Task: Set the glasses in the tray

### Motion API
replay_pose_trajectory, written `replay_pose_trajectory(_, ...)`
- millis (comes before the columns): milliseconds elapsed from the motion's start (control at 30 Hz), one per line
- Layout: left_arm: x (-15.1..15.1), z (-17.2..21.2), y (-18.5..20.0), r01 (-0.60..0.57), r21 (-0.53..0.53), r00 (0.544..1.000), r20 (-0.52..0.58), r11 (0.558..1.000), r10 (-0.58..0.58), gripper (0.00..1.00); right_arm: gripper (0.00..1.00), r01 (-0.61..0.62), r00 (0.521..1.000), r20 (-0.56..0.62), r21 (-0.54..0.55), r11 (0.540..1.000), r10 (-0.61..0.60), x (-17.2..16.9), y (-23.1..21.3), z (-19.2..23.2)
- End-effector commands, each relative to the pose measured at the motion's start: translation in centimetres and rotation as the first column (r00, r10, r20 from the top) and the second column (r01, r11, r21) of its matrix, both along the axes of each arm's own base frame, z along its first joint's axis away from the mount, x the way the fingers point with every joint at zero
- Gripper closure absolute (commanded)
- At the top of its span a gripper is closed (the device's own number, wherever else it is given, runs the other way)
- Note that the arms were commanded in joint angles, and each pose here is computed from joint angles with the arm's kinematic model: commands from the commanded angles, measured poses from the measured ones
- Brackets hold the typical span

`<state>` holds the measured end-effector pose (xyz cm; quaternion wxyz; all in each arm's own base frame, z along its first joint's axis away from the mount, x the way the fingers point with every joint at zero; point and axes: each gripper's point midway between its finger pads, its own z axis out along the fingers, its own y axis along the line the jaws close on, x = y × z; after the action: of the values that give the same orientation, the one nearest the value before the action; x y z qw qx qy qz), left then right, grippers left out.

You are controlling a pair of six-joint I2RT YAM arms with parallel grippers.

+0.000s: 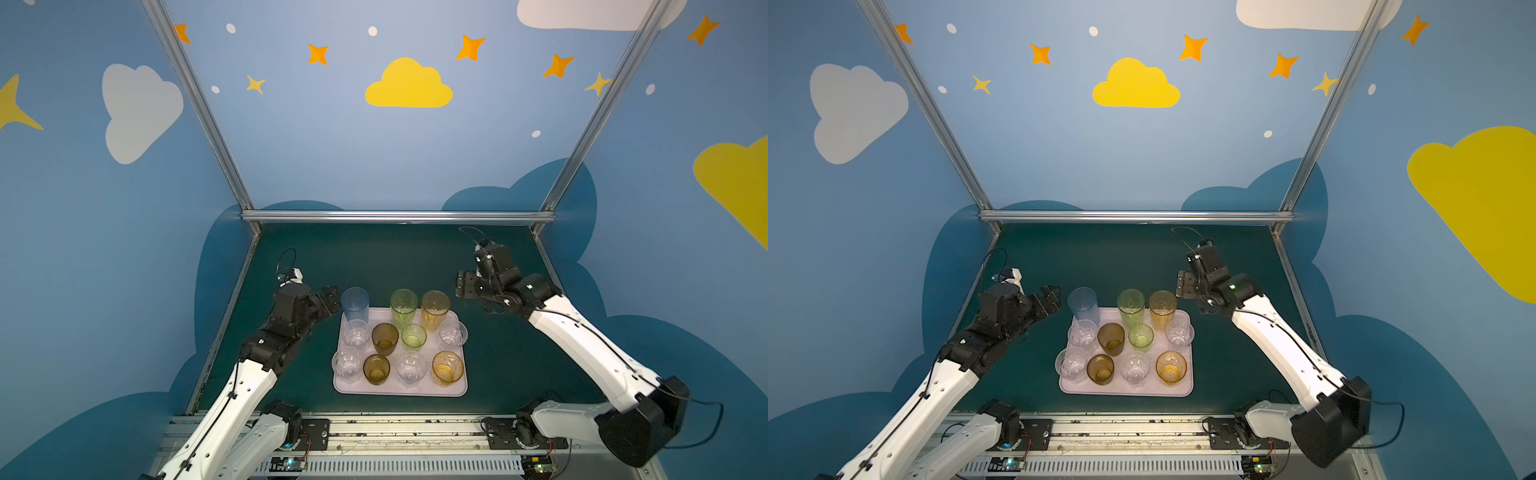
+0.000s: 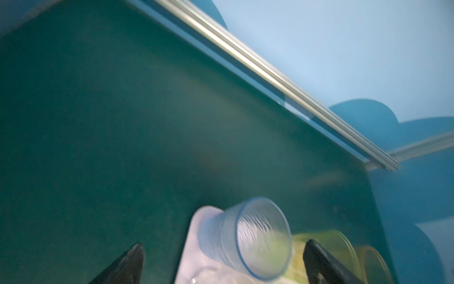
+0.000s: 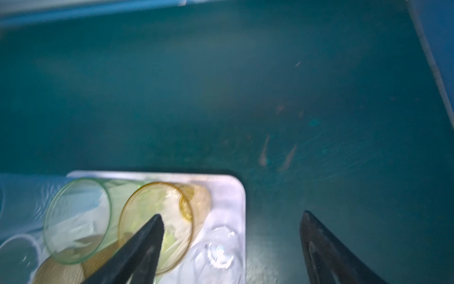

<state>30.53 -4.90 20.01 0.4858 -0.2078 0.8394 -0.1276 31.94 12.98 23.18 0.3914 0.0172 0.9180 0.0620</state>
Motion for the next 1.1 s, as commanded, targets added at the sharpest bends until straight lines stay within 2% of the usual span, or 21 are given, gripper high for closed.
replay_pose_trajectory(0,2.5,-1.6,4.9,-0.203,0.227,0.975,0.134,0.953,0.176,0.00,0.14,0.061,0.984,0.163,0.052,0.997,-0.068,1.5,-2.1,1.6)
replay_pose_trajectory(133,4.1,-5.2,7.7,-0.238,0.300,0.971,0.065,0.924,0.229,0.00,0.14,0.094,0.953,0.287,0.036,0.995,-0.101,1.6,-3.9,1.9)
replay_pose_trajectory(200,5.0,-5.4,7.3,-0.168,0.312,0.985,0.028,0.935,0.168,0.00,0.14,0.117,0.935,0.335,0.014,0.993,-0.115,1.7,-4.8,1.6)
replay_pose_trajectory(300,6.0,-5.5,6.9,-0.124,0.352,0.992,0.062,0.928,0.109,0.00,0.14,0.161,0.919,0.365,0.001,0.987,-0.150,1.6,-6.2,1.0)
replay_pose_trajectory(400,6.1,-7.0,7.7,-0.131,0.375,0.991,0.065,0.918,0.115,0.00,0.14,0.160,0.909,0.392,-0.012,0.987,-0.142,1.6,-6.6,0.2)
replay_pose_trajectory(567,6.4,-8.6,9.3,-0.160,0.327,0.987,0.067,0.932,0.146,0.00,0.14,0.237,0.886,0.421,-0.049,0.970,-0.195,1.7,-8.7,-2.4)
replay_pose_trajectory(667,7.1,-9.0,9.7,-0.155,0.339,0.987,0.093,0.928,0.131,0.00,0.14,0.338,0.877,0.386,-0.070,0.938,-0.287,1.8,-10.9,-4.3)
replay_pose_trajectory(767,7.8,-10.1,10.5,-0.169,0.309,0.985,0.072,0.936,0.154,0.00,0.14,0.404,0.858,0.377,-0.073,0.912,-0.349,2.3,-12.8,-5.8)
replay_pose_trajectory(867,7.9,-10.5,10.4,-0.155,0.312,0.988,0.053,0.937,0.146,0.00,0.14,0.432,0.829,0.423,-0.068,0.899,-0.366,2.7,-14.0,-6.5)
replay_pose_trajectory(1000,7.5,-10.6,10.2,-0.162,0.311,0.986,0.095,0.937,0.139,0.00,0.14,0.458,0.795,0.471,-0.057,0.887,-0.381,3.0,-15.3,-6.7)
replay_pose_trajectory(1067,7.6,-10.7,10.2,-0.158,0.313,0.986,0.090,0.936,0.137,0.00,0.14,0.468,0.796,0.472,-0.081,0.880,-0.379,3.4,-16.0,-7.3)
